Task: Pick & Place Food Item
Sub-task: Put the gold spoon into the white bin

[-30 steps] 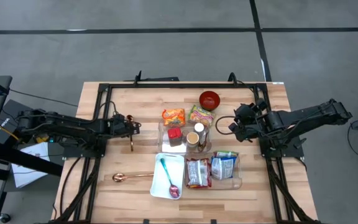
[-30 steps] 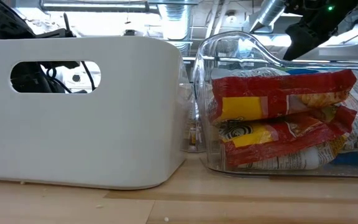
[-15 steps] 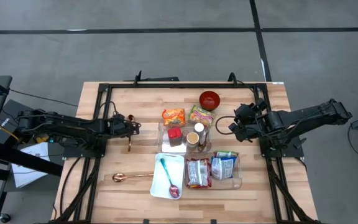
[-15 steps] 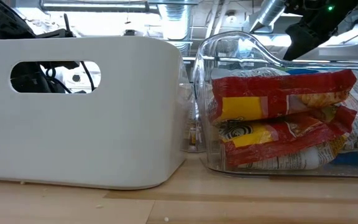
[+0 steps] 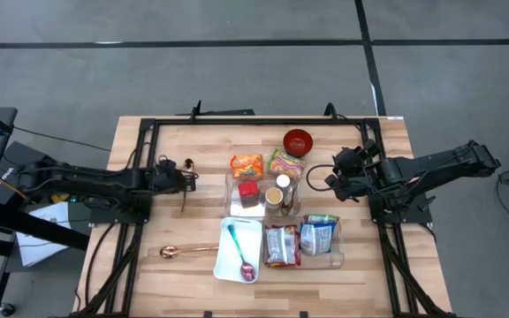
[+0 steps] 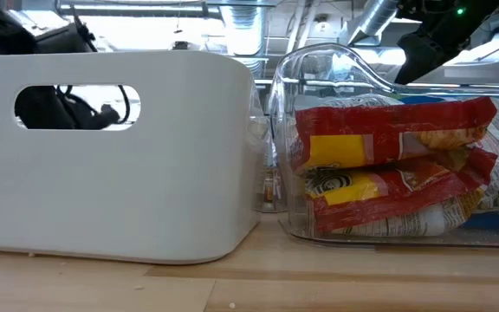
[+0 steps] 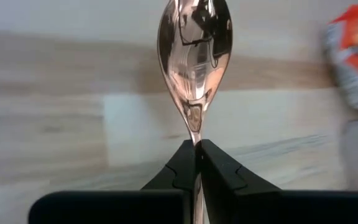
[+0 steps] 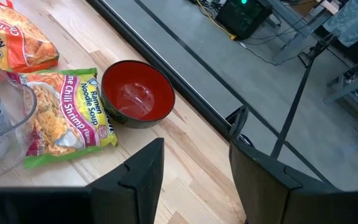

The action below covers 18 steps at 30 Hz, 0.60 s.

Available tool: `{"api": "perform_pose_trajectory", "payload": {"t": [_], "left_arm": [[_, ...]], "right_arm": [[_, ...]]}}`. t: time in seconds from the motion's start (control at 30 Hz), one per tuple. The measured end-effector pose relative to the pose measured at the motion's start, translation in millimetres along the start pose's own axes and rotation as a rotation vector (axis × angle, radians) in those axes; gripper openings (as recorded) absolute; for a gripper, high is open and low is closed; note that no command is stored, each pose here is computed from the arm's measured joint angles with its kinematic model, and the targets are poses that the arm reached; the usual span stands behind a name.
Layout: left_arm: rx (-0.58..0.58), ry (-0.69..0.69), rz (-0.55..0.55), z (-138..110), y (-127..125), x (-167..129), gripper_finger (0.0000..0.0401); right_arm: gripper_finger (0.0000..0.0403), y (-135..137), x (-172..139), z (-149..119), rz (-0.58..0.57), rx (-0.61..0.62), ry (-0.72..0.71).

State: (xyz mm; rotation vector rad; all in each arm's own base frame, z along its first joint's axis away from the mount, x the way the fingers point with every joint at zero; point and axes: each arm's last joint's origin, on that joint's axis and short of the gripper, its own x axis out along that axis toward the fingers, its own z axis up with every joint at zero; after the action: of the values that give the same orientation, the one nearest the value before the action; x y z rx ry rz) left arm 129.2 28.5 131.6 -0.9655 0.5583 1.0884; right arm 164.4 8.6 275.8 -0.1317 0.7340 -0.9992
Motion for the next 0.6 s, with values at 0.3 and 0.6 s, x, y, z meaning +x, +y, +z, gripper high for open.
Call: {"api": "perform_pose_trajectory", "payload": {"t": [0.3,0.6], "left_arm": [[0.093,-0.071,-0.233,12,-11,-18,0.0003],[0.245,-0.024,-0.576,13,-32,-35,0.0003]], "right_arm": [[0.0175,0,0,0,-0.001,0.0,-0.001],[0.0175,0,0,0,-0.002,0.0,-0.001]]}}
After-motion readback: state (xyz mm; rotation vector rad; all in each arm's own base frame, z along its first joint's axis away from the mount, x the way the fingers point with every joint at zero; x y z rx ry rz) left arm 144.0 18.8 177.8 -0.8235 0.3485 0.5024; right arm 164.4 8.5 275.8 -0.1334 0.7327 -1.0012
